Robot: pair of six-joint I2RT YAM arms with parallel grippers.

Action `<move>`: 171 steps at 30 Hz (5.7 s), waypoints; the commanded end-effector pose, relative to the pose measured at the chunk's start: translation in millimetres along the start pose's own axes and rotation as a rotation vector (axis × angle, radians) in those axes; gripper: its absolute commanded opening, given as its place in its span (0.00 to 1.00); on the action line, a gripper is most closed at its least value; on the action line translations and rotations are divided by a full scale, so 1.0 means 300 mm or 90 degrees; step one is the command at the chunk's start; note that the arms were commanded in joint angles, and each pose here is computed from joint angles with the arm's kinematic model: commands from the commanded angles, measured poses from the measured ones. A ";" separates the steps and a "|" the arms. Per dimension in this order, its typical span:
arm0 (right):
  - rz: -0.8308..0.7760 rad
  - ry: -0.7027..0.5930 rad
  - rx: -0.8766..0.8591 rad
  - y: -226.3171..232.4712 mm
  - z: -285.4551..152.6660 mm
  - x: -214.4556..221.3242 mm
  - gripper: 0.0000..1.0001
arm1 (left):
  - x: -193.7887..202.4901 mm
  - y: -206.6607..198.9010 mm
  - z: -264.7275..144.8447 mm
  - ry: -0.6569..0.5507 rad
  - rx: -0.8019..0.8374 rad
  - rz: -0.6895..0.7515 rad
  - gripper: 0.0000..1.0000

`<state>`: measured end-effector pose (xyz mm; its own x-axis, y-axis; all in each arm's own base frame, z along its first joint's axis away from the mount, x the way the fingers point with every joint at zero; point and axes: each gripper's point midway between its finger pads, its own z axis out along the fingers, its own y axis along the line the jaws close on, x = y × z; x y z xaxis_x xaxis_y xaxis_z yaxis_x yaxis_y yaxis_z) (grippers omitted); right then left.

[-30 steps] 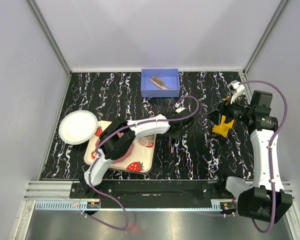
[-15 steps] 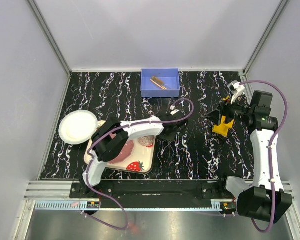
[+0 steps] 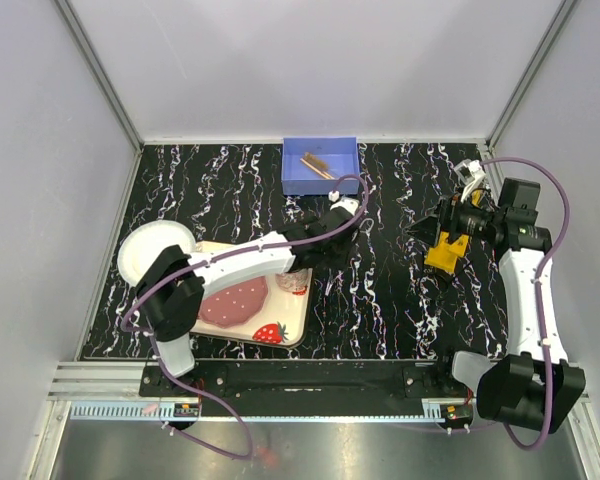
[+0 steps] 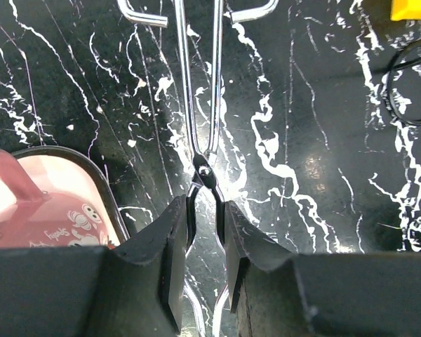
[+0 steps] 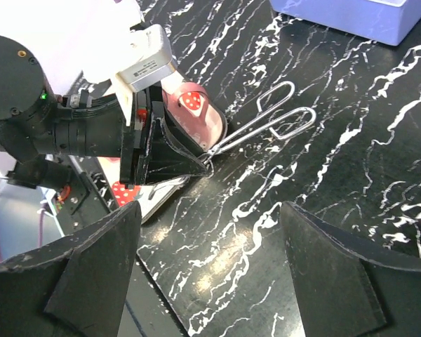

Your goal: Organize the chemistry lab equipment

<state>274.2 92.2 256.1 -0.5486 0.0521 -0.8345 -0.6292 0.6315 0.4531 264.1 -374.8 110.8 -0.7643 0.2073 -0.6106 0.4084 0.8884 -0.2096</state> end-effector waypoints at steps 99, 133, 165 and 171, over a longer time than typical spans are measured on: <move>-0.032 0.006 0.045 -0.021 0.115 -0.056 1.00 | -0.437 0.426 -0.230 0.011 -0.083 0.252 0.00; -0.415 0.021 -0.149 0.097 0.039 -0.170 1.00 | -0.860 0.193 -0.332 -0.301 0.327 0.332 0.04; -0.477 0.190 -0.354 0.349 0.346 -0.198 0.77 | -0.325 0.138 -0.481 -0.085 0.330 0.536 0.05; -0.455 0.231 -0.387 0.382 0.352 -0.155 0.36 | -0.326 0.130 -0.519 -0.103 0.326 0.545 0.05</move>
<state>312.3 237.5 309.2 0.0620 -0.4846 -0.8725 -0.9980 -0.0372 -0.0503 276.1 -295.4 253.1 -0.1471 0.6419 -0.7526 0.9812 0.1907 -0.0291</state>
